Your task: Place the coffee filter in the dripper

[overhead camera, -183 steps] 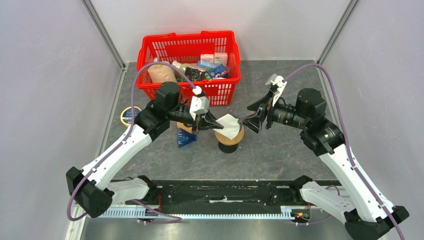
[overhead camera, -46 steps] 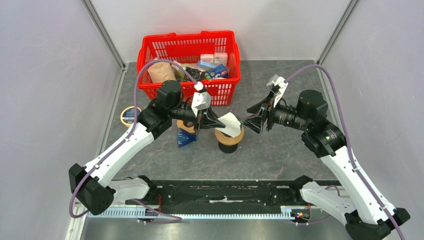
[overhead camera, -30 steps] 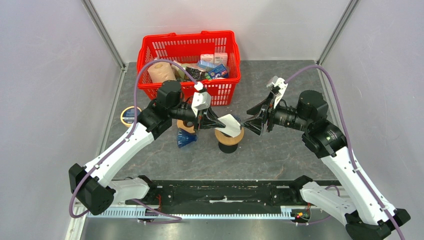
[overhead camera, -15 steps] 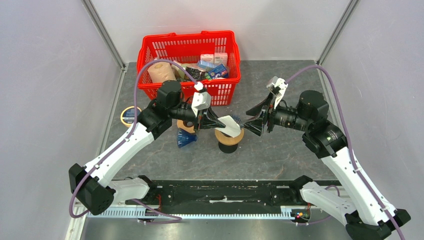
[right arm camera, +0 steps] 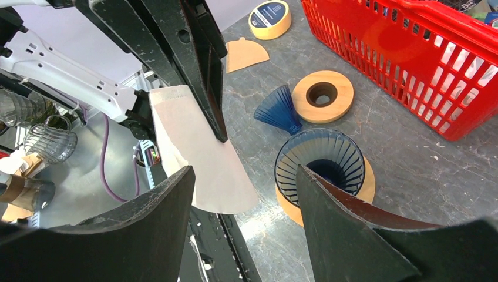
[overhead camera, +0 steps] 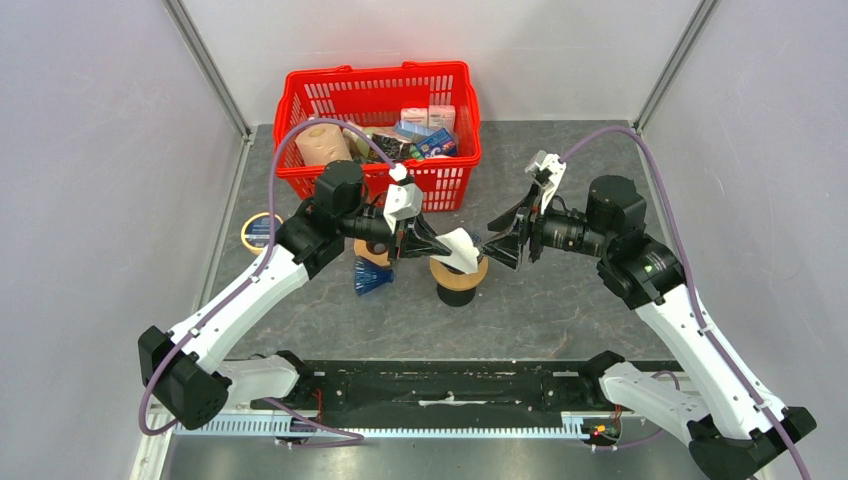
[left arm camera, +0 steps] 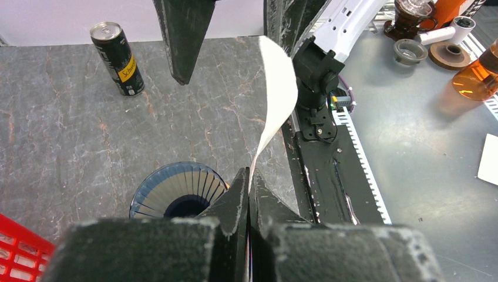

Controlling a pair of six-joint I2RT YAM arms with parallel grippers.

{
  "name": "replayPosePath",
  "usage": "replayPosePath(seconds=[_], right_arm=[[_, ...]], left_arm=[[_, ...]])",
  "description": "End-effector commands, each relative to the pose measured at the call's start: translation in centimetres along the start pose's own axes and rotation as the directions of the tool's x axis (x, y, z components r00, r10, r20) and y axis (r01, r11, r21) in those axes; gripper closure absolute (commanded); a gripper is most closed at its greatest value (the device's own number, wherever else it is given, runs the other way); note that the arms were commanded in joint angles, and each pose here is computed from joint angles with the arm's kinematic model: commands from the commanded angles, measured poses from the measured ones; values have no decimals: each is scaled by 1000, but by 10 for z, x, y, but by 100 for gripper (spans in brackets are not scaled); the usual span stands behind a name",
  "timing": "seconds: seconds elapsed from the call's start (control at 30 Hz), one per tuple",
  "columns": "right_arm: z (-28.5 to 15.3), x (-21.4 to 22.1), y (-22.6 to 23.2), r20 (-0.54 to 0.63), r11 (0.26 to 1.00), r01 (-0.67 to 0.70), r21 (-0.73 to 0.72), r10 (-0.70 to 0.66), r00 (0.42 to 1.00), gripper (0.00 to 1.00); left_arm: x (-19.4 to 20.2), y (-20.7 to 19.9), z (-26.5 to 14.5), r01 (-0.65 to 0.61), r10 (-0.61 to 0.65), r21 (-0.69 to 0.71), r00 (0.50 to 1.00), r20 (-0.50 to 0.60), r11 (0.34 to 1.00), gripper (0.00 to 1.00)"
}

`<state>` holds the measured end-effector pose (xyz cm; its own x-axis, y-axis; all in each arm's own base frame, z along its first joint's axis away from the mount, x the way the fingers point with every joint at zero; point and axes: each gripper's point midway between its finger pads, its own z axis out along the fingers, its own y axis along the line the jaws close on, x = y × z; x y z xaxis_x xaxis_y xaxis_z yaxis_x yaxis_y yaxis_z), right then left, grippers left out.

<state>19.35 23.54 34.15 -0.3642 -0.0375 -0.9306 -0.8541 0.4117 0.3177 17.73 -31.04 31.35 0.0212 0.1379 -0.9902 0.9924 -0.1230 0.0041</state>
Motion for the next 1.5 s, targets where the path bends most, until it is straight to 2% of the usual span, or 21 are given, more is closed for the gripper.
replayPosePath(seconds=[0.0,1.47], right_arm=[[-12,-26,16,78,998,56,-18,-54,995,28],[-11,-20,18,60,998,54,-41,-51,997,28]], left_arm=[[-13,7,-1,-33,34,-17,999,19,999,98],[-15,12,1,-7,7,-29,1000,15,1000,98]])
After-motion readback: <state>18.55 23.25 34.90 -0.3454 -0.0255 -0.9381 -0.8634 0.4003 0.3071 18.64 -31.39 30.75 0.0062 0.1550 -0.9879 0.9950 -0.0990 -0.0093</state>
